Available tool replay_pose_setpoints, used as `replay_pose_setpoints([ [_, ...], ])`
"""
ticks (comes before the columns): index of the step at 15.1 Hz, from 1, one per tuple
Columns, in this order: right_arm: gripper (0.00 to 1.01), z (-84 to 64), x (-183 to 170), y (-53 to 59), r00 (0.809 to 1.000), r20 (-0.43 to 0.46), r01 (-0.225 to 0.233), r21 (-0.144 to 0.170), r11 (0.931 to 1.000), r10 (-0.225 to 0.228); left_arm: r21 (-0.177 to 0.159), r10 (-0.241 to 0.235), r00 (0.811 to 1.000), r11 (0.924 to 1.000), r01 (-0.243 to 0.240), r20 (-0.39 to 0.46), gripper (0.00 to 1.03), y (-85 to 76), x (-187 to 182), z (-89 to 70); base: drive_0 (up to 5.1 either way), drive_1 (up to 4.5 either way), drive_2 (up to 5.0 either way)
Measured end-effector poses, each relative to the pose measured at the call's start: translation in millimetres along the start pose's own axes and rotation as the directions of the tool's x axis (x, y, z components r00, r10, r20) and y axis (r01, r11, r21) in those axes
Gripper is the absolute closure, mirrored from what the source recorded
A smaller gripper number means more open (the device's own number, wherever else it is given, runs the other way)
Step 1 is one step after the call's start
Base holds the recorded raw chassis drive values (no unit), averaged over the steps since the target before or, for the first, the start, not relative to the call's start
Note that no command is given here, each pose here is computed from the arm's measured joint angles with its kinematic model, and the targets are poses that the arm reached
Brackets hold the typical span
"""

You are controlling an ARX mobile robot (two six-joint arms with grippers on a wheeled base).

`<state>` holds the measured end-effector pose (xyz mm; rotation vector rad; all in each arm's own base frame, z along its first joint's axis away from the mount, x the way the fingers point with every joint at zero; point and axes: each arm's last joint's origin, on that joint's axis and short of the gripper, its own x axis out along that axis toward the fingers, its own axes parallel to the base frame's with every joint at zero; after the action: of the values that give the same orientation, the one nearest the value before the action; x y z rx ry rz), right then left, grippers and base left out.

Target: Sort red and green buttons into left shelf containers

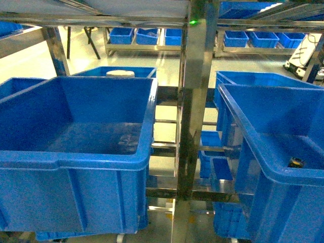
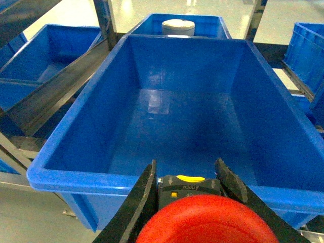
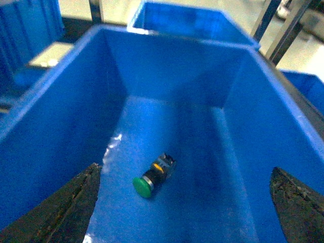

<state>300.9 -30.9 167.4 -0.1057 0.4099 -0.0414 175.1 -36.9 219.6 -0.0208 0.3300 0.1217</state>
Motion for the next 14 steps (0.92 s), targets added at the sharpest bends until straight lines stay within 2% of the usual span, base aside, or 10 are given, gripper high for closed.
replay_pose_setpoints([
  [1, 0.03, -1.7, -31, 1.5, 0.997, 0.078, -0.013, 0.028, 0.9995, 0.011, 0.000, 0.000, 1.000, 1.0000, 0.000, 0.000, 0.74, 0.0, 0, 0.0, 0.0, 0.00, 0.0],
  [2, 0.03, -11.6, -63, 4.6, 0.994, 0.102, -0.032, 0.051, 0.9982, 0.027, 0.000, 0.000, 1.000, 1.0000, 0.000, 0.000, 0.74, 0.0, 0, 0.0, 0.0, 0.00, 0.0],
  [3, 0.03, -32.2, -90, 7.6, 0.996, 0.068, -0.063, 0.074, 0.9953, 0.058, 0.000, 0.000, 1.000, 1.0000, 0.000, 0.000, 0.74, 0.0, 0, 0.0, 0.0, 0.00, 0.0],
  [4, 0.03, -52.2, -111, 7.1, 0.998, 0.022, -0.067, 0.111, 0.9916, 0.065, 0.000, 0.000, 1.000, 1.0000, 0.000, 0.000, 0.74, 0.0, 0, 0.0, 0.0, 0.00, 0.0],
  [5, 0.03, -63.7, -129, 6.5, 0.998, 0.012, -0.066, 0.135, 0.9886, 0.065, 0.000, 0.000, 1.000, 1.0000, 0.000, 0.000, 0.74, 0.0, 0, 0.0, 0.0, 0.00, 0.0],
  [7, 0.03, -88.1, -159, 13.8, 0.989, -0.007, -0.147, 0.124, 0.9814, 0.149, 0.000, -0.001, 1.000, 1.0000, 0.001, 0.000, 0.74, 0.0, 0, 0.0, 0.0, 0.00, 0.0],
  [8, 0.03, -94.6, -170, 17.0, 0.985, -0.021, -0.168, 0.115, 0.9791, 0.171, 0.001, 0.000, 1.000, 1.0000, 0.000, 0.000, 0.74, 0.0, 0, 0.0, 0.0, 0.00, 0.0],
  [10, 0.03, -90.7, -182, 20.2, 0.983, 0.020, -0.181, 0.061, 0.9815, 0.180, 0.001, 0.000, 1.000, 1.0000, 0.000, 0.000, 0.74, 0.0, 0, 0.0, 0.0, 0.00, 0.0],
  [14, 0.03, -91.6, -182, 19.9, 0.985, 0.005, -0.175, 0.054, 0.9831, 0.175, -0.007, -0.007, 1.000, 1.0000, 0.007, 0.002, 0.74, 1.8, 2, 0.9, 0.0, 0.00, 0.0],
])
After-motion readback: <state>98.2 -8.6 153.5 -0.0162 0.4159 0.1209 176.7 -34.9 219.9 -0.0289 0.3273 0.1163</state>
